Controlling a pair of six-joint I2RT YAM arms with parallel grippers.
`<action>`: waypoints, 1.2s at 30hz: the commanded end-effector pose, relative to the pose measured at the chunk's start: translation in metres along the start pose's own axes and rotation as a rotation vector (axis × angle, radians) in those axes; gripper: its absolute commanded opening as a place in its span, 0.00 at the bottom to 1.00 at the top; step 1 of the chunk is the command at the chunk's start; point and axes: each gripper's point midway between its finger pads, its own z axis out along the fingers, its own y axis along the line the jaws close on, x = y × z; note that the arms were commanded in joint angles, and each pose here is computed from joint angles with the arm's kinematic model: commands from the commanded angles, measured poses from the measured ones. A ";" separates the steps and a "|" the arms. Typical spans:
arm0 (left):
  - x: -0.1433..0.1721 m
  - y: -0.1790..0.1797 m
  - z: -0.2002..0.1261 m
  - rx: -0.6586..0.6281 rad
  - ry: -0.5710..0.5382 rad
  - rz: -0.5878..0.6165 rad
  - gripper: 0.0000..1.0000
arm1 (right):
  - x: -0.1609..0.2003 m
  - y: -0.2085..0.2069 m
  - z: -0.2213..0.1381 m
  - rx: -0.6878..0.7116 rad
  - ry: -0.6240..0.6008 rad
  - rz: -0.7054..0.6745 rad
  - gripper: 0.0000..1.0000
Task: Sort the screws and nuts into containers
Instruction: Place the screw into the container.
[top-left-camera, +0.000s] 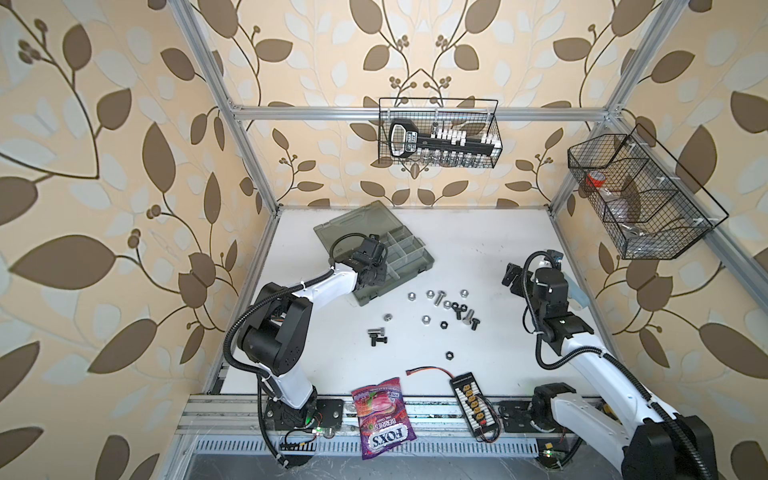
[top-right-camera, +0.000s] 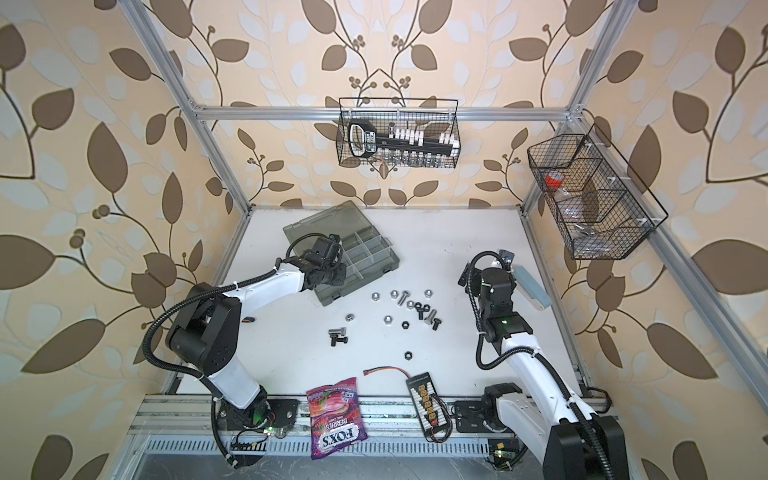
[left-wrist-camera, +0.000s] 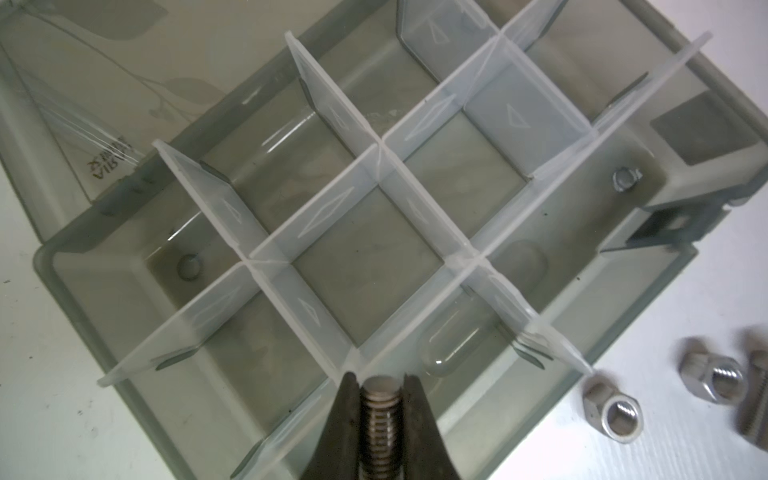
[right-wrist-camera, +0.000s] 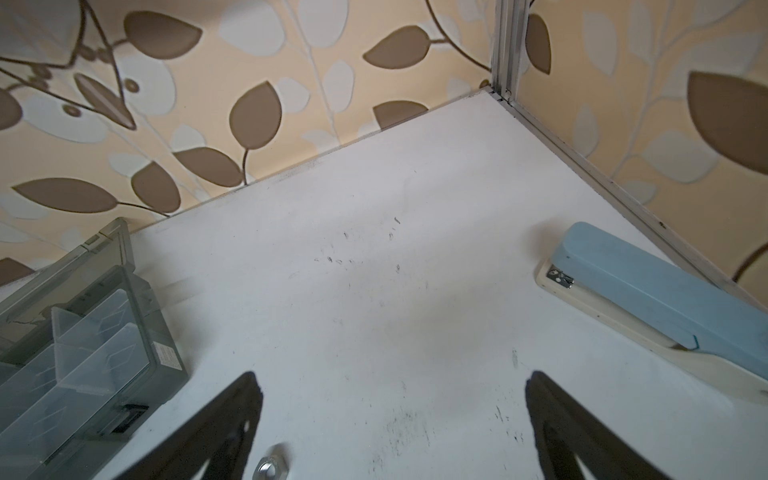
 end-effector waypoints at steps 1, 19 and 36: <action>-0.011 -0.007 -0.001 0.035 -0.041 0.047 0.00 | -0.001 0.004 0.001 -0.015 -0.002 0.013 1.00; -0.018 -0.010 -0.002 0.038 -0.039 0.047 0.43 | -0.001 0.003 0.000 -0.012 -0.009 0.013 1.00; 0.046 -0.020 -0.095 0.209 -0.012 0.098 0.51 | 0.001 0.003 0.005 -0.005 0.004 0.010 1.00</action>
